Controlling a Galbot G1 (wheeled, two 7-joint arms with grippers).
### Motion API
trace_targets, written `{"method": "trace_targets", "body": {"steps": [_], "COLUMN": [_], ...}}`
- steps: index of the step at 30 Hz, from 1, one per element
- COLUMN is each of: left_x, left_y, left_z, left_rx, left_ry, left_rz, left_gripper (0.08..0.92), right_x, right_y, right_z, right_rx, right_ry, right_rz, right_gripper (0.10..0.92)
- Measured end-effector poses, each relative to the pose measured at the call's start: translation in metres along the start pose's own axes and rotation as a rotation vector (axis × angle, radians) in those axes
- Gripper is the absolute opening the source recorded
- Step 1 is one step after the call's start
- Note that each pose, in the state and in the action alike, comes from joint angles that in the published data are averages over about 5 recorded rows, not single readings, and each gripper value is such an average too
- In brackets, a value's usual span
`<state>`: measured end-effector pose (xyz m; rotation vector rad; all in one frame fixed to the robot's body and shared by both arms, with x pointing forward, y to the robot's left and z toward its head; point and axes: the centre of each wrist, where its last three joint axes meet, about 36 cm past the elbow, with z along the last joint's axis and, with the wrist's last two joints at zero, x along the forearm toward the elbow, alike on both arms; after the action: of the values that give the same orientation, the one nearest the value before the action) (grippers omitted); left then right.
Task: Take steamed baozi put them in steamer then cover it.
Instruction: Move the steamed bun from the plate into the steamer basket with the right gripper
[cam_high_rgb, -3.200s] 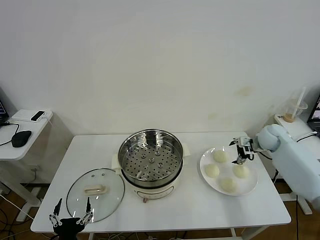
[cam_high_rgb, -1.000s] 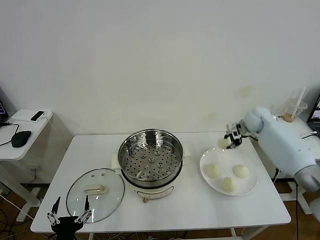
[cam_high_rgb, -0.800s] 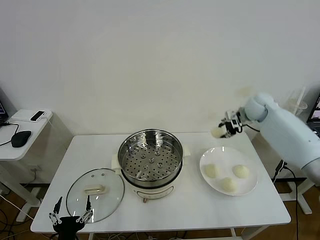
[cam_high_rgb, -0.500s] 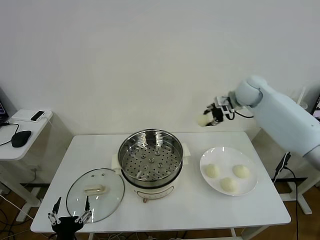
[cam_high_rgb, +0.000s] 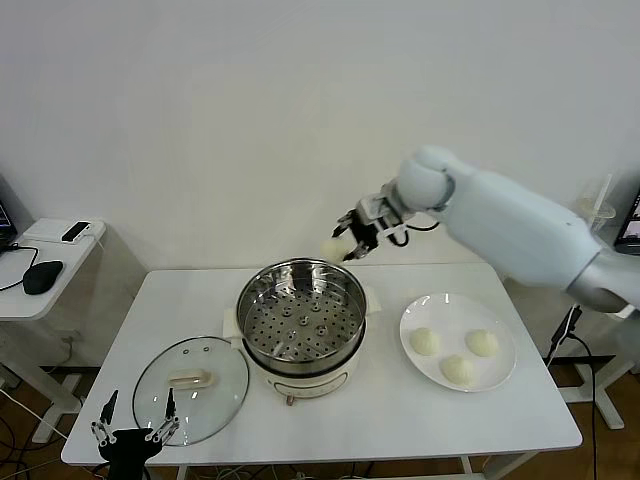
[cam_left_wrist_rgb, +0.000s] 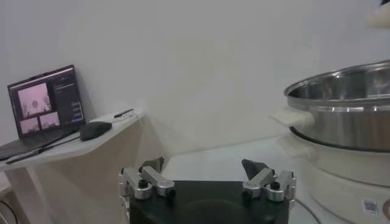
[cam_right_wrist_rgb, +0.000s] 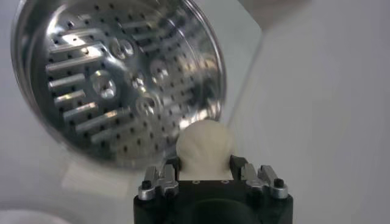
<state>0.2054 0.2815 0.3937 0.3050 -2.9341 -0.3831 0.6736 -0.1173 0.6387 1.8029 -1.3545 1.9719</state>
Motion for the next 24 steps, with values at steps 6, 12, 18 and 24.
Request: {"method": "trace_targets", "body": {"steps": [6, 12, 18, 24], "left_x": [-0.001, 0.0, -0.002, -0.004], "left_y": [0.005, 0.007, 0.007, 0.008], "left_z": [-0.003, -0.003, -0.004, -0.003], "left_rx": [0.004, 0.005, 0.008, 0.008], "left_ry": [-0.003, 0.0, -0.005, -0.006], "left_rz": [-0.015, -0.025, -0.031, -0.036], "left_gripper": [0.823, 0.823, 0.823, 0.823], "right_x": [-0.034, -0.062, -0.08, -0.09], "right_y": [0.0, -0.001, -0.005, -0.012], "right_z": [-0.013, -0.022, -0.027, -0.025], "right_rx": [0.149, 0.29, 0.416, 0.509], "right_ry": [0.001, -0.001, 0.011, 0.029], "right_rz": [-0.038, -0.052, -0.046, -0.031], "right_gripper": [0.518, 0.52, 0.521, 0.523]}}
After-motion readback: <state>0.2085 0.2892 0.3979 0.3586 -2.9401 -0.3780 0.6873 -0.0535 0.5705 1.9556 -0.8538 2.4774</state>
